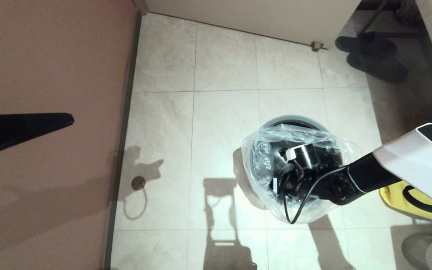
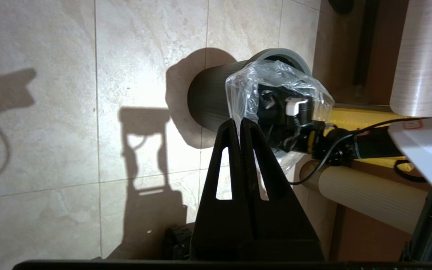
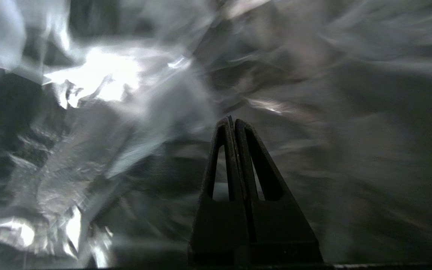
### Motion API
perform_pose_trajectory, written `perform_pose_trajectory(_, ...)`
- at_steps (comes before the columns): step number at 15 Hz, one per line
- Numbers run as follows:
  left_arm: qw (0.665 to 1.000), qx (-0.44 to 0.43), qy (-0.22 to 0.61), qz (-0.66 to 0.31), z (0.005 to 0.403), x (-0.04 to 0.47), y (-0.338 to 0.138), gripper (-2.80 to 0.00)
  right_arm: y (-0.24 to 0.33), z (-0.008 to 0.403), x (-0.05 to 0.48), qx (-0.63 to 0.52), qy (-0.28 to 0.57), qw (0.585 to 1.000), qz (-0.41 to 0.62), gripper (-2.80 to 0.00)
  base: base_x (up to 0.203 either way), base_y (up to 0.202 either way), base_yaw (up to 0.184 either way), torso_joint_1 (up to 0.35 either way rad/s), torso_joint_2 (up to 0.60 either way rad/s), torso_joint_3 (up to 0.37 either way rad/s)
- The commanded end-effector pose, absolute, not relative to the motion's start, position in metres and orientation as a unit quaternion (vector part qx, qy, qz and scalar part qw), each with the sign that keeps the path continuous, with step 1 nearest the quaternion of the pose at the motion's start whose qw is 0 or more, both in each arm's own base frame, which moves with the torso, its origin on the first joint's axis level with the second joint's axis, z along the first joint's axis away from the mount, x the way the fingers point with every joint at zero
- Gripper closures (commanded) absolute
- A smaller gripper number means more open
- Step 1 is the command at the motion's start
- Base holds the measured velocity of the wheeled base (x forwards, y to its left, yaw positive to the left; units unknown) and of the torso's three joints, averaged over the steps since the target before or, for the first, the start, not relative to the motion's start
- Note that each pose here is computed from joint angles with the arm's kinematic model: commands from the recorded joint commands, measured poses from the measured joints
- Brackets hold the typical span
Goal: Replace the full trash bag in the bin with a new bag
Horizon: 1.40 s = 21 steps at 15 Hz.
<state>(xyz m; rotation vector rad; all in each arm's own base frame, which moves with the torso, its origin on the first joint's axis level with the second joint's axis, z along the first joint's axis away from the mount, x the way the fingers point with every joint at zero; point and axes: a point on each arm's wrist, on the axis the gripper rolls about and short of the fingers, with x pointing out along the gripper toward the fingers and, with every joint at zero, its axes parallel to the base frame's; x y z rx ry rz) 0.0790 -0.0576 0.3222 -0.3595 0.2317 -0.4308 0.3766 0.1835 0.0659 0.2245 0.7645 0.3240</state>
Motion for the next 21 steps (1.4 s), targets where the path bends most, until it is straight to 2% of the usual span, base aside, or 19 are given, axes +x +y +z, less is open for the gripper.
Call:
perform_pose_trajectory(1, 0.954, -0.179, 0.113, -0.211, 0.323, 0.078, -0.057, 0.00, 0.191, 0.047, 0.377, 0.101, 0.388, 0.902, 0.158, 0.00, 0.000, 0.000, 0.000, 0.000, 0.00, 0.000)
perform_pose_trajectory(5, 0.953, -0.187, 0.097, -0.219, 0.327, 0.070, -0.051, 0.00, 0.184, 0.090, 0.363, 0.112, 0.353, 0.914, 0.165, 0.00, 0.000, 0.000, 0.000, 0.000, 0.00, 0.000)
perform_pose_trajectory(14, 0.955, -0.156, 0.155, -0.197, 0.292, 0.078, -0.055, 0.00, 0.137, 0.201, 0.273, 0.146, 0.272, 0.934, 0.180, 0.00, 0.000, 0.000, 0.000, 0.000, 0.00, 0.000)
perform_pose_trajectory(18, 0.959, -0.129, 0.205, -0.146, 0.261, 0.093, -0.058, 0.00, 0.098, 0.208, 0.258, 0.157, 0.264, 0.942, 0.132, 0.00, 0.000, 0.000, 0.000, 0.000, 0.00, 0.000)
perform_pose_trajectory(21, 0.966, -0.101, 0.211, -0.114, 0.243, 0.096, -0.052, 0.00, 0.082, 0.208, 0.247, 0.158, 0.292, 0.937, 0.106, 0.00, 0.000, 0.000, 0.000, 0.000, 0.00, 0.000)
